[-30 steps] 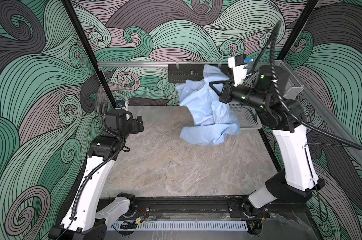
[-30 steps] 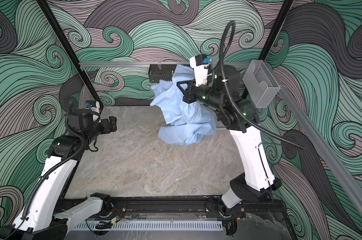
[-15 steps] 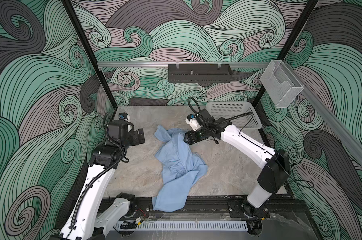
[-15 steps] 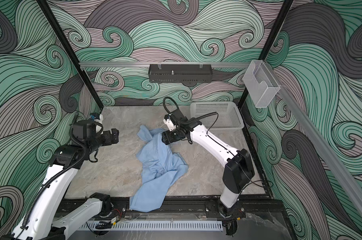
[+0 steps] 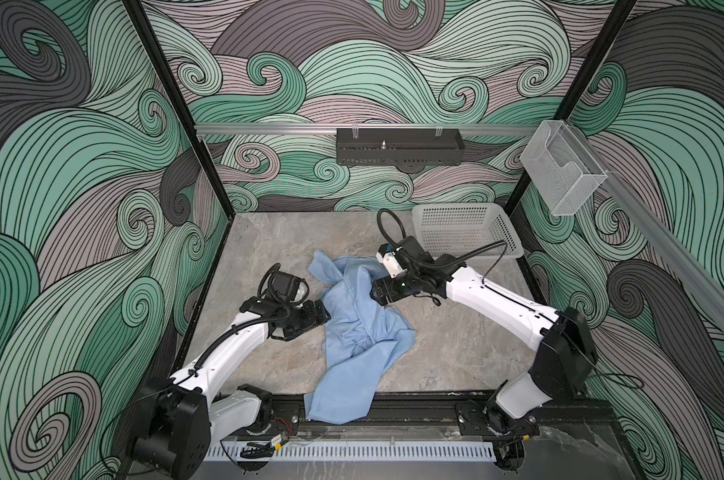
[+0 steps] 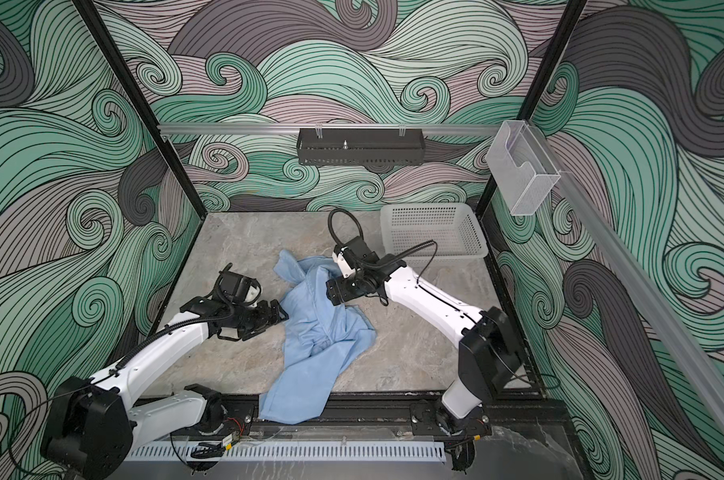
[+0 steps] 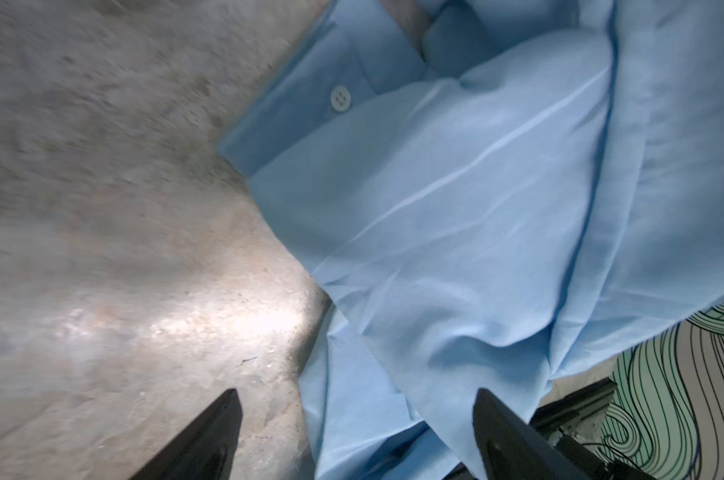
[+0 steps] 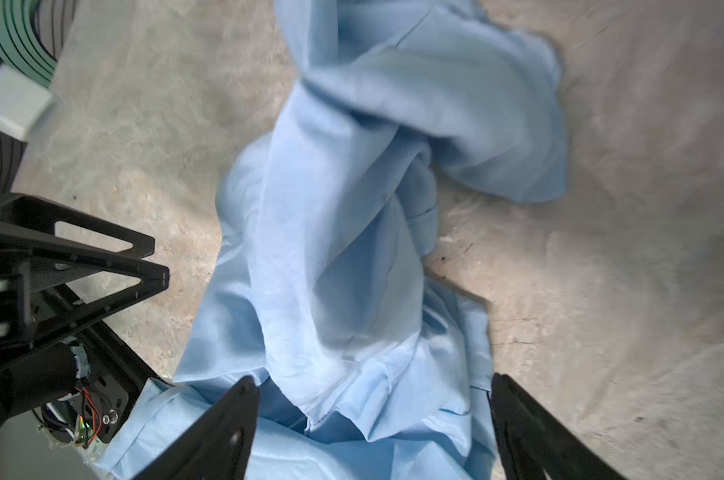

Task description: Fold and stack the long sleeve shirts

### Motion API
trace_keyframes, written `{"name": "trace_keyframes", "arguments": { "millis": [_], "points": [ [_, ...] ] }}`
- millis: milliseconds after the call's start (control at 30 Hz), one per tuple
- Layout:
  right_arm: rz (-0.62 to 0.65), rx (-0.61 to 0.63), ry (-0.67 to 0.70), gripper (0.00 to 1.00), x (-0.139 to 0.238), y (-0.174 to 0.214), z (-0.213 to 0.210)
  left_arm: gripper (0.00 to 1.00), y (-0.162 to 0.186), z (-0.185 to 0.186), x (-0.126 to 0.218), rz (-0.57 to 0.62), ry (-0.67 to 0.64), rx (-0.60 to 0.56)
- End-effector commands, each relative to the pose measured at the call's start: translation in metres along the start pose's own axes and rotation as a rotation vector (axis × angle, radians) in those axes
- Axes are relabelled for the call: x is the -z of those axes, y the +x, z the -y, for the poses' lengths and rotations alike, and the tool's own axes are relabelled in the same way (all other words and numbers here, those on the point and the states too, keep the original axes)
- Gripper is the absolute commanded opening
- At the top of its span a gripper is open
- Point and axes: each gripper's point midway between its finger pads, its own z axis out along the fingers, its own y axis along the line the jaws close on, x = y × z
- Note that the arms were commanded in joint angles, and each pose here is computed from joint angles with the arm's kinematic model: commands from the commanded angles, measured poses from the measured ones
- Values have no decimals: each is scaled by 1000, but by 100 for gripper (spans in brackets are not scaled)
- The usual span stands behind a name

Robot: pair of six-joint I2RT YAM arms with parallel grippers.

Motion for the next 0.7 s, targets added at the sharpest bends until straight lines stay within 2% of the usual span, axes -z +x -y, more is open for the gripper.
{"name": "trace_keyframes", "arguments": {
  "millis": [0, 100, 167, 267, 333, 367, 400, 533, 667],
  "points": [
    [5, 3, -62, 85, -14, -4, -19, 82, -8, 21, -13, 18, 89, 47],
    [4, 3, -57, 72, -23, -6, -17, 67, -7, 19, -23, 9, 98, 63],
    [5, 11, -37, 57, -24, -7, -14, 50, -8, 22, -26, 6, 113, 64],
    [32, 17, 7, 27, -19, -11, -6, 22, -14, 26, -25, 25, 114, 50],
    [54, 5, 33, 11, -12, -16, 2, 4, -20, 29, -23, 43, 109, 35],
    [67, -6, 47, 4, -8, -18, 7, 0, -24, 29, -20, 52, 86, 28],
    [81, -17, 56, 0, -2, -21, 11, 0, -30, 27, -15, 71, 48, 23],
    [147, -63, 99, 0, 28, -30, 32, 0, -62, 35, 21, 190, -16, -38],
    [206, -197, 197, 0, 59, -28, 79, 0, -86, 39, 43, 261, -35, -67]
  ]
}}
